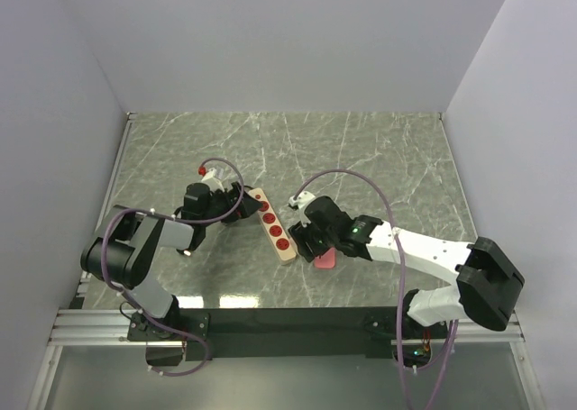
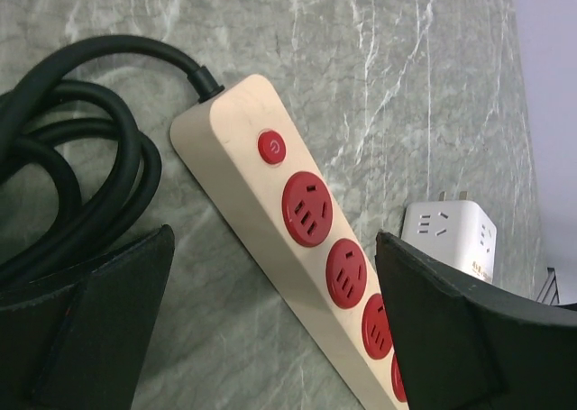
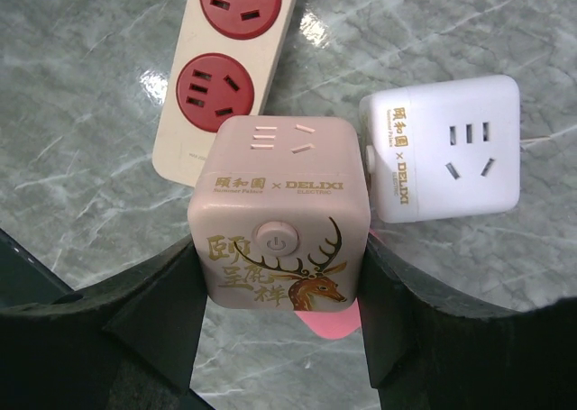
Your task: Insert the plug
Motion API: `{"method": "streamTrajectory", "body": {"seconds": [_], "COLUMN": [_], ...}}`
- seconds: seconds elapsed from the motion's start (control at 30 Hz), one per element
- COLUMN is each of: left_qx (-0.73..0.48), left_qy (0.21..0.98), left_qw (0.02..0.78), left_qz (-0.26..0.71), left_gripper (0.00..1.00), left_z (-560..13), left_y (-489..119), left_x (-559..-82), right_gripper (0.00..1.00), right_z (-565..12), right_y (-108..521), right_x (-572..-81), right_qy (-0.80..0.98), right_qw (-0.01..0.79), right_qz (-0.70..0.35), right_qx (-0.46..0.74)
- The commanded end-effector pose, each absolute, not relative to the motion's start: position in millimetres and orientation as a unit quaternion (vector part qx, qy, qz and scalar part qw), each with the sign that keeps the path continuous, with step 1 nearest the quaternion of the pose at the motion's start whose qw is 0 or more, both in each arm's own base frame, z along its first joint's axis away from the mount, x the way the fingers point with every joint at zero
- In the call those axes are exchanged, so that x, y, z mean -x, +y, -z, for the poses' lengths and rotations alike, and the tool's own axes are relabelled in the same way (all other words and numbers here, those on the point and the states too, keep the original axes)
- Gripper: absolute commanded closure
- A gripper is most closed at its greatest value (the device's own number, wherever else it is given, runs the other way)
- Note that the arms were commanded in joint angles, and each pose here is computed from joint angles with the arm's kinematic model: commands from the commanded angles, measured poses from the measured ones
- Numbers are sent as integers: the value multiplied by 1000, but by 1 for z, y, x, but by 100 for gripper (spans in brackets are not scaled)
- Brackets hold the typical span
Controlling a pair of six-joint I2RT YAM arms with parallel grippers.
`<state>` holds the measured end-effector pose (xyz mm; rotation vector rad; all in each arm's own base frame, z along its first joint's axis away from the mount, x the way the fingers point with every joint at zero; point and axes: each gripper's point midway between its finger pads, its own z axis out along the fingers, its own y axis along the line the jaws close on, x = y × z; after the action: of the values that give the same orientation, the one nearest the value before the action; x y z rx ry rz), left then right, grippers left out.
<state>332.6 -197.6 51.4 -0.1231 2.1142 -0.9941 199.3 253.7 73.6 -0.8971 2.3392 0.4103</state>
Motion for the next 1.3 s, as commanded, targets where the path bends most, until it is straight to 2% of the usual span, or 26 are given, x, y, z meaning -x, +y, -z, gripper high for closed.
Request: {"method": "streamTrajectory", "body": {"seconds": [0.0,0.33,0.93,1.1,1.27], "left_qx": [28,15,-6,-15,-45], "left_qy": [807,795,791,795,789], "left_qw": [428,437,446,449,444], "left_qz": [406,421,418,408,422], "left_gripper": [0,1,0,1,0], "left_z": [-73,-84,-88,-85,-83], "left_y": [-203,-206,-205,-202,-209], "left_x": [-350,-343,-336,-332,-326], "right_gripper": [100,100,100,100,100], "right_z": [-93,-90,-109,-104,-128], "right_y": [258,284,372,371,362], "right_x": [-208,-208,-151,-150,-159], "right_qy": [877,866,777,775,774], "right_qw": [328,329,291,277,295], "right_qz": [-157,-190,-347,-325,-291], "right_qx": [314,326,437,466,478]}}
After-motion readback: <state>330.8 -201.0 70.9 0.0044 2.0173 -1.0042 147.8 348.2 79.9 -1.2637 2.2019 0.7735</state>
